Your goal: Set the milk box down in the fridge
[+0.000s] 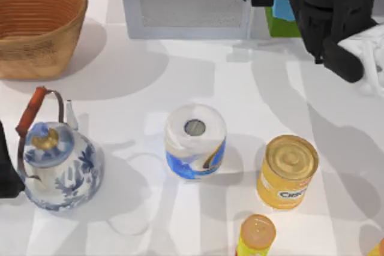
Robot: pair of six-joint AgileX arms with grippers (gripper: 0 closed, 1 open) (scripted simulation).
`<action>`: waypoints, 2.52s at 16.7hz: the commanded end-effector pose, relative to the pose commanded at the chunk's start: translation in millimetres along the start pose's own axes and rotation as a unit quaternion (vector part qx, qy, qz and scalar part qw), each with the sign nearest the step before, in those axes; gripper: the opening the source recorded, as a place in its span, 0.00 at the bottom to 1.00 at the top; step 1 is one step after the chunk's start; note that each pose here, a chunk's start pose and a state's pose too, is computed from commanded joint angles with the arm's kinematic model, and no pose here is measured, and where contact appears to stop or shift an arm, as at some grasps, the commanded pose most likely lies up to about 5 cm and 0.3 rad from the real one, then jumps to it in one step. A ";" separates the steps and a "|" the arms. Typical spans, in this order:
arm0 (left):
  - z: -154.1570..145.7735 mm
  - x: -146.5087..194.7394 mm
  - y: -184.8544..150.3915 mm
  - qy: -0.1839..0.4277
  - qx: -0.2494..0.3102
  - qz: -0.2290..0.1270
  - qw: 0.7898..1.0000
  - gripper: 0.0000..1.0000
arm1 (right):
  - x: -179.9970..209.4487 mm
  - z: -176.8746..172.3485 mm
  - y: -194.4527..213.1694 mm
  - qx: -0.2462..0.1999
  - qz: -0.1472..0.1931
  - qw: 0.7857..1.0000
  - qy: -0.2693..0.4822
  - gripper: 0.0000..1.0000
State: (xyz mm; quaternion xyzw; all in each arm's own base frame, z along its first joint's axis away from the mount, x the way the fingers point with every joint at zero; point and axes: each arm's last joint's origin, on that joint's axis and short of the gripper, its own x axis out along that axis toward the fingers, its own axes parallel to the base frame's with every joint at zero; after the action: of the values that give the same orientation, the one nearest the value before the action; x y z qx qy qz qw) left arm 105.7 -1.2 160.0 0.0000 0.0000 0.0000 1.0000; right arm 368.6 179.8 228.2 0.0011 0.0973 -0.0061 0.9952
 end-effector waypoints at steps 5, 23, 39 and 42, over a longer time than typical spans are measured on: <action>0.0 0.0 0.0 0.000 0.000 0.000 1.000 1.00 | -37.1 4.3 -51.5 -0.021 -0.016 0.999 0.025 0.00; 0.0 0.0 0.0 0.000 0.000 0.000 1.000 1.00 | -242.8 -111.9 -183.6 0.000 0.005 0.995 -0.095 0.00; 0.0 0.0 0.0 0.000 0.000 0.000 1.000 1.00 | -219.9 -47.2 -190.6 -0.006 0.007 0.993 -0.120 0.00; 0.0 0.0 0.0 0.000 0.000 0.000 1.000 1.00 | -177.1 -17.7 -198.7 -0.009 0.009 0.994 -0.112 0.00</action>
State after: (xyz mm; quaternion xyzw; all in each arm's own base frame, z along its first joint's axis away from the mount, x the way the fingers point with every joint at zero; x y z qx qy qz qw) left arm 105.7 -1.2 160.0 0.0000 0.0000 0.0000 1.0000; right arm 188.9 -16.7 244.9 -0.0076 -0.0144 0.0039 0.9999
